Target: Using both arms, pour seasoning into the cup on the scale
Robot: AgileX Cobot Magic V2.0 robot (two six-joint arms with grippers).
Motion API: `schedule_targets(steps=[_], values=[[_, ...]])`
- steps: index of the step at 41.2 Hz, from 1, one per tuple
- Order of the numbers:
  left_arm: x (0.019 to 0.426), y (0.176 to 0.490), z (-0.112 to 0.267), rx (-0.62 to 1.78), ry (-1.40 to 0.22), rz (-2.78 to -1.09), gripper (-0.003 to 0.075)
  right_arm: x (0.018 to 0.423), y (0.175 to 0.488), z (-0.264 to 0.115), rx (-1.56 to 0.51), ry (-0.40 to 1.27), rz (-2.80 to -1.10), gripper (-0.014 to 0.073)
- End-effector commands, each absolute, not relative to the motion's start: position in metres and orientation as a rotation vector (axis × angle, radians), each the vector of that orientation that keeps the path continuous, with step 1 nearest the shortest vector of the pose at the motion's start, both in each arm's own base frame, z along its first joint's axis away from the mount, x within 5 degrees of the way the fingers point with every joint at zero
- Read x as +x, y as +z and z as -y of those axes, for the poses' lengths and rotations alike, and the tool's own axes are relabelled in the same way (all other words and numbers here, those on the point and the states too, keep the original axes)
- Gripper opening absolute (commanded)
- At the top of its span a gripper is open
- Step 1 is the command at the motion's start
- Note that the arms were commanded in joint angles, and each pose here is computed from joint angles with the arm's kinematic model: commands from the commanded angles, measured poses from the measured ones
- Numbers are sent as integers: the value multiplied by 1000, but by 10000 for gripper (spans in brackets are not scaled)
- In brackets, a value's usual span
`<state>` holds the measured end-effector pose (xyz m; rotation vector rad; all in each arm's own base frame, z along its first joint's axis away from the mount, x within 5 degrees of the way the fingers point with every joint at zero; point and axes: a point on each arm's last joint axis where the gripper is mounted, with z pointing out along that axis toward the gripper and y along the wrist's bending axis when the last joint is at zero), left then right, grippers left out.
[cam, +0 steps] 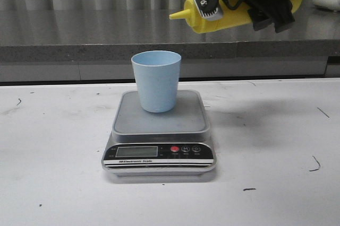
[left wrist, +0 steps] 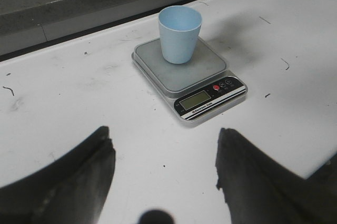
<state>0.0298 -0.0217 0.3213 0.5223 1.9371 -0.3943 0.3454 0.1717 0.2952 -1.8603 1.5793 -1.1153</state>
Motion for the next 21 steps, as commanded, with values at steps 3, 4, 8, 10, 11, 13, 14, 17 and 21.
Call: schedule_targets(steps=[3, 4, 8, 10, 11, 13, 14, 17, 21], values=[[32, 334, 23, 490, -427, -1857, 421, 344, 334, -168, -1793, -1241, -1434, 373], [32, 334, 23, 490, -427, -1857, 421, 344, 334, -168, -1793, -1241, -1434, 372], [32, 334, 23, 490, -427, -1857, 421, 344, 334, -168, -1793, -1241, -1434, 372], [32, 334, 23, 490, -427, -1857, 421, 344, 334, -168, -1793, -1242, -1435, 372], [32, 334, 23, 490, -427, -1857, 421, 344, 334, -168, -1793, -1243, -1437, 372], [32, 334, 23, 490, -427, -1857, 421, 343, 334, -167, -1794, -1245, -1440, 372], [32, 334, 23, 490, -427, -1857, 421, 343, 334, -167, -1793, -1246, -1444, 372], [32, 334, 23, 490, -427, -1857, 421, 343, 334, -166, -1783, -1248, -1462, 372], [32, 334, 23, 490, -427, -1857, 421, 342, 332, -166, -1742, -1209, -1515, 372]])
